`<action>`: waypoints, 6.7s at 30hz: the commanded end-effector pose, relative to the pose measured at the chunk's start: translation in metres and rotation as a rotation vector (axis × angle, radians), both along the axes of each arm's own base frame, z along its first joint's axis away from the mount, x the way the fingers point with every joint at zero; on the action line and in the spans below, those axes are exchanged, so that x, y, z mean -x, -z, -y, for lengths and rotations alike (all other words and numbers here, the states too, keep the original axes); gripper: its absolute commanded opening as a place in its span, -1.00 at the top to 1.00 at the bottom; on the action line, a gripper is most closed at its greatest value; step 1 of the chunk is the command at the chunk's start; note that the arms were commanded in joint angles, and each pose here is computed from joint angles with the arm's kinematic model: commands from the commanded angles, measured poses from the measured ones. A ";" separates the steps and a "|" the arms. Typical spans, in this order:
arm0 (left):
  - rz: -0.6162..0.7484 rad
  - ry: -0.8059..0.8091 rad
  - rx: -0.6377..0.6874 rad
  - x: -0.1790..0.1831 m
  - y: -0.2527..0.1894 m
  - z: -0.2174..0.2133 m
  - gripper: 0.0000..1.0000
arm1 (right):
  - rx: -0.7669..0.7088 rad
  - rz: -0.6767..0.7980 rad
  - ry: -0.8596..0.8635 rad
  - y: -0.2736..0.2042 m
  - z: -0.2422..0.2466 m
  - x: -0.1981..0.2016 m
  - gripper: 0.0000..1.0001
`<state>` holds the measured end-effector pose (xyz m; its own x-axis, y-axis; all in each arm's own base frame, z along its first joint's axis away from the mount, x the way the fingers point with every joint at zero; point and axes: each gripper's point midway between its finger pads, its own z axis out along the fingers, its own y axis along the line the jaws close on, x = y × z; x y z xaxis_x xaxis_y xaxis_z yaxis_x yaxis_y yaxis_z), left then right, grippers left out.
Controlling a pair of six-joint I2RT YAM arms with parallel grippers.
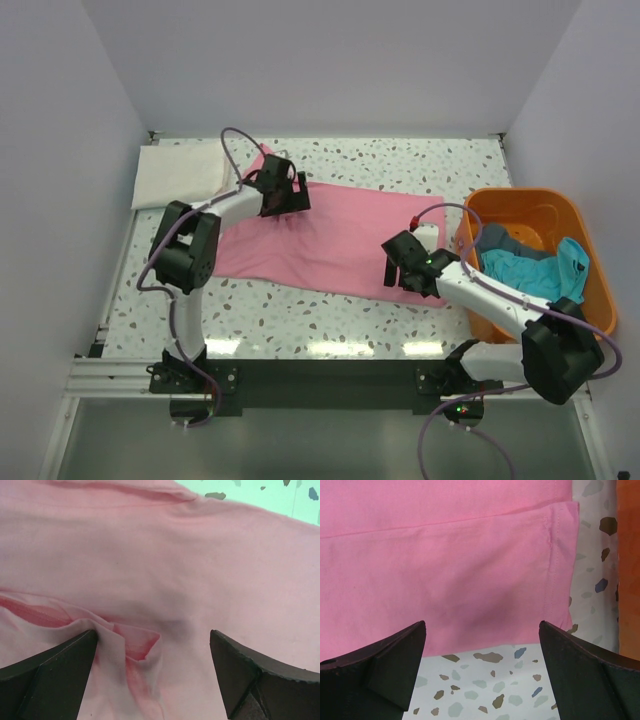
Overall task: Fold and stack the t-shirts
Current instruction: Fold the tshirt
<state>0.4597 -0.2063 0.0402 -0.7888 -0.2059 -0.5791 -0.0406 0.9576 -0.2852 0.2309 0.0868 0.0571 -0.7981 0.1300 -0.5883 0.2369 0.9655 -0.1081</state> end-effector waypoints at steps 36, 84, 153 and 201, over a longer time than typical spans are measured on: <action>-0.355 -0.418 -0.142 0.250 0.042 -0.154 -1.00 | -0.202 -0.148 -0.109 0.068 -0.039 0.025 -0.97; 0.028 -0.471 -0.296 -0.111 -0.009 -0.152 -0.50 | -0.151 0.115 -0.064 -0.059 -0.029 -0.041 -0.97; 0.069 -0.370 -0.150 0.021 -0.094 -0.150 1.00 | 0.333 -0.087 0.349 0.029 0.051 -0.213 0.33; -0.067 -0.453 -0.058 0.198 -0.091 -0.169 1.00 | 0.295 0.134 0.235 -0.074 0.070 -0.110 1.00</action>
<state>0.2766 -0.0439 0.1328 -0.6728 -0.4797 -0.5633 -0.4324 0.8727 -0.2268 0.3513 0.0259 0.1268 -0.6919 0.1108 -0.7134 0.4571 0.8321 -0.3141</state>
